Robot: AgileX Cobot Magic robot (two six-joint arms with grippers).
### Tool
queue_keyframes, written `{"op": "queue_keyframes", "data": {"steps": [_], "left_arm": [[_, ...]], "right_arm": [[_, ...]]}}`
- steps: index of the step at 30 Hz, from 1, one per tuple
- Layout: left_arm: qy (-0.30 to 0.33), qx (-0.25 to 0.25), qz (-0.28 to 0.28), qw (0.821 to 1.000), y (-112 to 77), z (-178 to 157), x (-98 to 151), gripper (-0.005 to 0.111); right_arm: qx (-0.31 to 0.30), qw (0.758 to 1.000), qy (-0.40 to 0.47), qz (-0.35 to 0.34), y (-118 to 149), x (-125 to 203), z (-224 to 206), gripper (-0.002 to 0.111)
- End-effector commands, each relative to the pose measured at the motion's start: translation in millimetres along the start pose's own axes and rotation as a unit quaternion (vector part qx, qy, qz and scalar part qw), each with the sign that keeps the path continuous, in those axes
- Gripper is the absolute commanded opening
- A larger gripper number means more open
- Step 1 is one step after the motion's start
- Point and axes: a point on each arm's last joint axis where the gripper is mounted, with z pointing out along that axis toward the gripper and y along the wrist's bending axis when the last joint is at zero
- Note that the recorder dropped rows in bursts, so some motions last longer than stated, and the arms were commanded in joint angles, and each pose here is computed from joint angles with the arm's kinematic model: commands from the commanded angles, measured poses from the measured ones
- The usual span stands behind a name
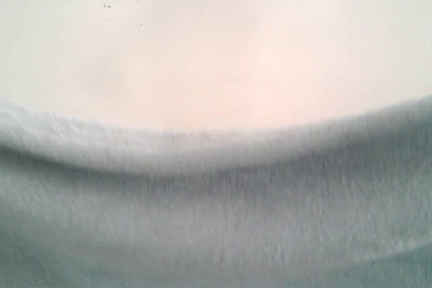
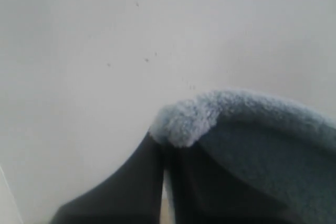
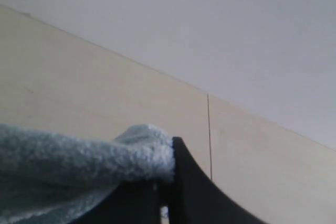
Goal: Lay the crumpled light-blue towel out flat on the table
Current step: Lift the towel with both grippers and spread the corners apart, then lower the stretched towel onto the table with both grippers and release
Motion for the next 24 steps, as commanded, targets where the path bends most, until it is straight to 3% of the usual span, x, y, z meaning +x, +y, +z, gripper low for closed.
{"op": "queue_keyframes", "data": {"steps": [1,6,11,14,16,20,24], "left_arm": [[0.093,0.018,0.104,0.990,-40.7,24.6,41.3,0.004],[0.129,0.012,0.276,0.952,-77.8,52.9,70.1,0.004],[0.181,0.016,0.392,0.902,-108.2,80.1,99.7,0.004],[0.213,0.007,0.428,0.878,-114.5,95.7,120.0,0.004],[0.227,-0.002,0.417,0.880,-115.8,104.5,131.3,0.004],[0.230,0.017,0.372,0.899,-120.3,119.3,148.8,0.004],[0.214,0.025,0.365,0.906,-119.4,132.5,159.2,0.004]], "right_arm": [[0.049,0.994,0.056,-0.077,21.9,11.4,41.6,0.000],[0.081,0.976,0.083,-0.182,65.0,18.2,107.8,0.000],[0.077,0.969,0.097,-0.214,104.0,18.4,162.3,0.000],[0.084,0.956,0.117,-0.254,119.9,20.2,187.0,0.000],[0.108,0.952,0.122,-0.259,125.9,21.3,200.5,0.000],[0.128,0.955,0.124,-0.236,126.1,27.6,226.5,0.000],[0.106,0.976,0.133,-0.136,114.8,42.3,255.1,0.000]]}}
